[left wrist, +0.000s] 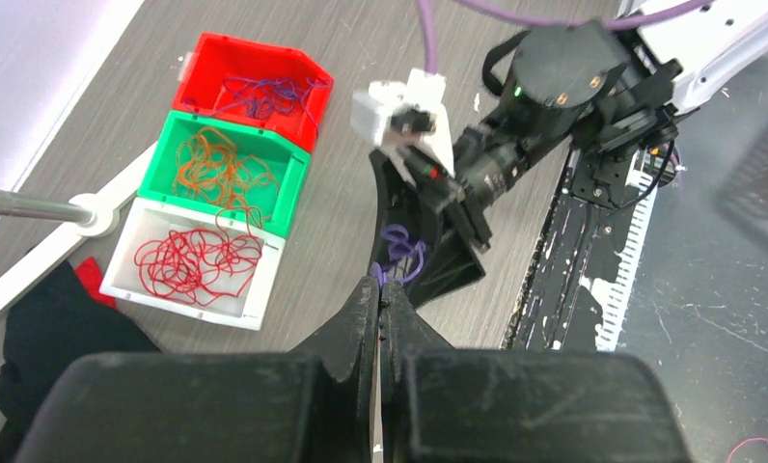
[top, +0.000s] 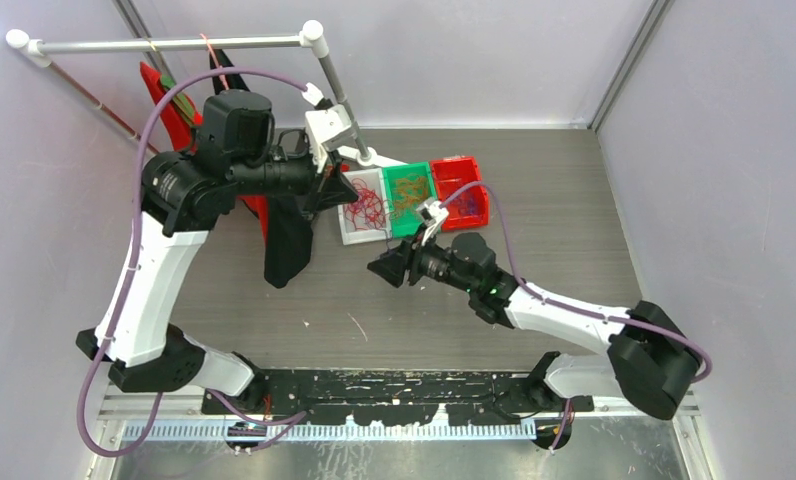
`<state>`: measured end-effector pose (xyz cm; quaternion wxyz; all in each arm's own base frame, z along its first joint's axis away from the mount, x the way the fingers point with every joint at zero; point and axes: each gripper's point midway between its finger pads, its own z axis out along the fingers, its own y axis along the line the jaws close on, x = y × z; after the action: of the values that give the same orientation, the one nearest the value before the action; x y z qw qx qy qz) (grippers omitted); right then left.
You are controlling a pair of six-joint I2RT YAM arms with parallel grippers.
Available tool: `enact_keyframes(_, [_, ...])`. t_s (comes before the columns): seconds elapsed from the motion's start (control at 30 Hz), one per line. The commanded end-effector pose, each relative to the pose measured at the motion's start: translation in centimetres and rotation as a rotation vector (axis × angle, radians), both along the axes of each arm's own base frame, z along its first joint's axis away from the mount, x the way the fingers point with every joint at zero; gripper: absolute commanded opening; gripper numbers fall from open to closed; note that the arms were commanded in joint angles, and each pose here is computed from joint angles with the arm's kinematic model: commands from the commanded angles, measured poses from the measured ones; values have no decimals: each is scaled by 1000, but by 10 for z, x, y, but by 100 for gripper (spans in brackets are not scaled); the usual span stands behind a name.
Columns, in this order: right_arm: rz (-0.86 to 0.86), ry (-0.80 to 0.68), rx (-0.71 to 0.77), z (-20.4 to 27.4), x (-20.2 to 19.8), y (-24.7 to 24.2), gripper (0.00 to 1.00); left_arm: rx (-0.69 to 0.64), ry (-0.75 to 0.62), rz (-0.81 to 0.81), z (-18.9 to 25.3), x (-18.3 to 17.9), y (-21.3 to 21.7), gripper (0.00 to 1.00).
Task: Untangle the cables
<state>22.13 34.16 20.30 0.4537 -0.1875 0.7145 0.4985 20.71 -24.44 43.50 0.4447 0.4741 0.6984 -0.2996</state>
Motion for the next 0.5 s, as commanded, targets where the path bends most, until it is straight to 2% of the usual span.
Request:
enact_keyframes(0.0, [-85, -104, 122, 68, 21, -18, 54, -28, -38, 11, 1, 11, -6, 0])
enact_keyframes(0.13, [-117, -124, 151, 101, 43, -30, 39, -11, 25, 7, -24, 21, -17, 0])
enact_keyframes(0.23, [-191, -85, 168, 114, 69, -46, 25, 16, 55, 15, -44, 33, -24, 0])
enact_keyframes(0.27, [-222, -73, 168, 117, 79, -52, 21, 28, 62, 22, -51, 38, -26, 3])
enact_keyframes(0.37, [-367, 2, 104, 107, 117, -78, 8, 88, 102, 24, -76, 48, -30, 43])
enact_keyframes(0.43, [-457, 33, 21, 99, 144, -97, 3, 134, 142, 23, -90, 49, -29, 74])
enact_keyframes(0.47, [-513, 53, -54, 88, 158, -108, 3, 154, 156, 22, -94, 49, -28, 84])
